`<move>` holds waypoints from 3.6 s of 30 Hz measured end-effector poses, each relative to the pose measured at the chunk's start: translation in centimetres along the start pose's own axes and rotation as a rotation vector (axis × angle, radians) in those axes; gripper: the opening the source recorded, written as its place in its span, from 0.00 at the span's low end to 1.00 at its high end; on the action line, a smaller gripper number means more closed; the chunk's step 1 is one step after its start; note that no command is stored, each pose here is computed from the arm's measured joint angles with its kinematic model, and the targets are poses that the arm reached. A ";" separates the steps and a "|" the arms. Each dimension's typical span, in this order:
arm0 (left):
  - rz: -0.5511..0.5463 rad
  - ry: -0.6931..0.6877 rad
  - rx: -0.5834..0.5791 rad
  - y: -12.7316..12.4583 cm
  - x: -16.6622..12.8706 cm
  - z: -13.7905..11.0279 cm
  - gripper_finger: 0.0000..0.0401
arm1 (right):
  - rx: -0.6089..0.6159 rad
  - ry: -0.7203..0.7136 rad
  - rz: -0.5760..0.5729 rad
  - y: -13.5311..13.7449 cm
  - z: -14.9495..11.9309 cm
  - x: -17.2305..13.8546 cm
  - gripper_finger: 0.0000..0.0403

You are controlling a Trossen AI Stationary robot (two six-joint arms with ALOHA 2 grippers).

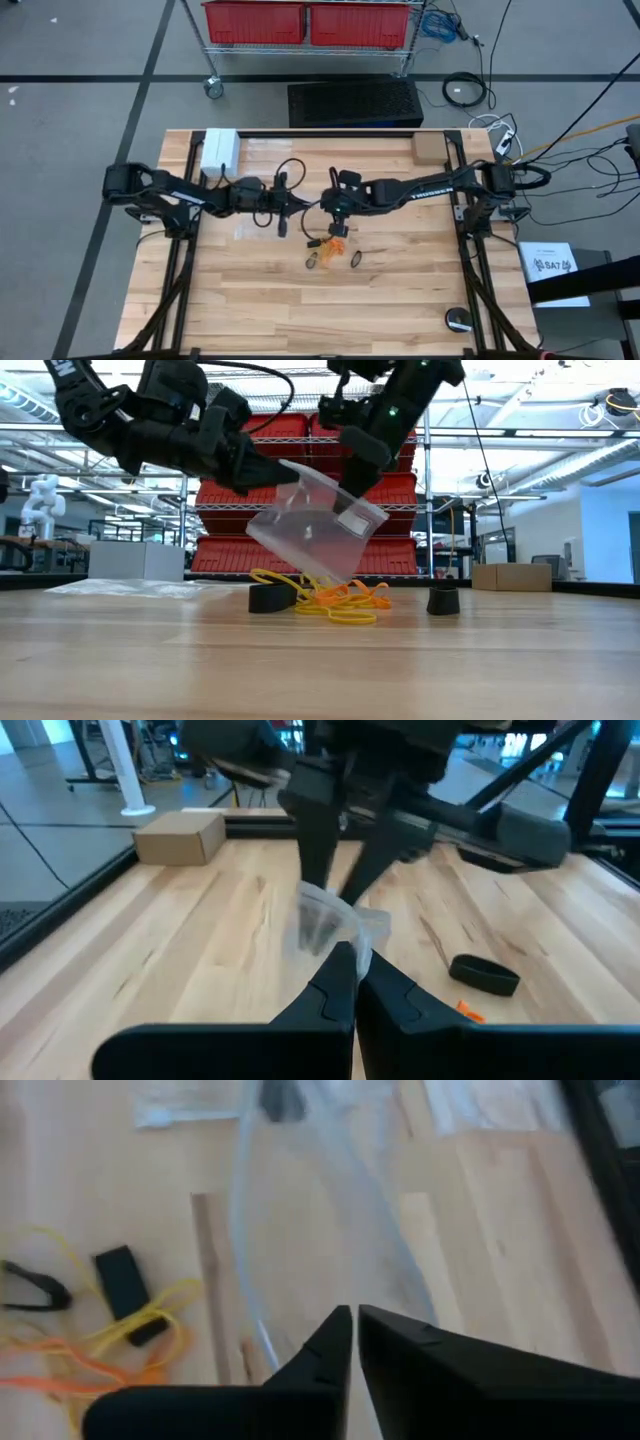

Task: Sort rubber bands
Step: Open the right transparent zip bag

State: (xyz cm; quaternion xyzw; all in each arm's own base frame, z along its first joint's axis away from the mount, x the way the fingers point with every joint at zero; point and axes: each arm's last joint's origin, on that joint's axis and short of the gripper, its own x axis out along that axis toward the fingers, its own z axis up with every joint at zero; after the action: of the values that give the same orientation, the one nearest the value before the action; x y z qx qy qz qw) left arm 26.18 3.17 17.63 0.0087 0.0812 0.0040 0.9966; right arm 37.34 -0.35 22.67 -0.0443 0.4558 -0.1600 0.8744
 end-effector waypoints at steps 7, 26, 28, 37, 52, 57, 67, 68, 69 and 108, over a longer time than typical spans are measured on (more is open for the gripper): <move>-0.003 0.004 0.050 0.1 1.0 0.6 0.00 | 0.134 -0.107 0.022 -0.1 0.7 1.3 0.04; -0.005 0.060 0.041 0.1 1.0 0.3 0.00 | 0.058 -0.129 0.103 2.3 -0.5 1.7 0.00; -0.004 0.056 0.041 0.1 1.0 0.3 0.00 | 0.070 -0.127 0.088 2.2 -0.6 1.7 0.00; -0.002 0.043 0.042 0.1 1.0 0.4 0.00 | 0.125 -0.152 -0.032 1.6 -0.4 1.4 0.00; -0.007 0.016 0.045 0.1 1.1 0.9 0.00 | 0.158 -0.107 -0.029 1.5 -0.9 3.2 0.18; -0.010 0.017 0.044 0.1 1.1 0.9 0.00 | 0.147 -0.106 -0.029 1.4 -0.9 3.1 0.23; -0.017 0.010 0.001 -0.1 1.2 0.9 0.00 | 0.087 -0.104 -0.041 0.4 -0.7 1.6 0.08; -0.020 0.009 0.001 -0.2 1.2 1.0 0.00 | 0.086 -0.099 -0.048 0.3 -0.7 1.9 0.05; -0.023 0.007 0.002 -0.3 1.2 1.0 0.00 | 0.075 -0.088 -0.050 0.3 -0.8 2.2 0.02; -0.018 0.010 0.023 -0.3 1.2 1.0 0.00 | 0.041 -0.041 0.029 -0.7 1.6 -2.1 0.31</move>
State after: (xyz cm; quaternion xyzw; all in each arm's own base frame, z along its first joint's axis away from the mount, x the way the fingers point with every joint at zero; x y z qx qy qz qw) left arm 27.52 2.86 18.38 0.0193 0.0863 -0.0058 0.9961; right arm 37.36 -0.47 25.44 -0.0232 0.4352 -0.1559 0.8865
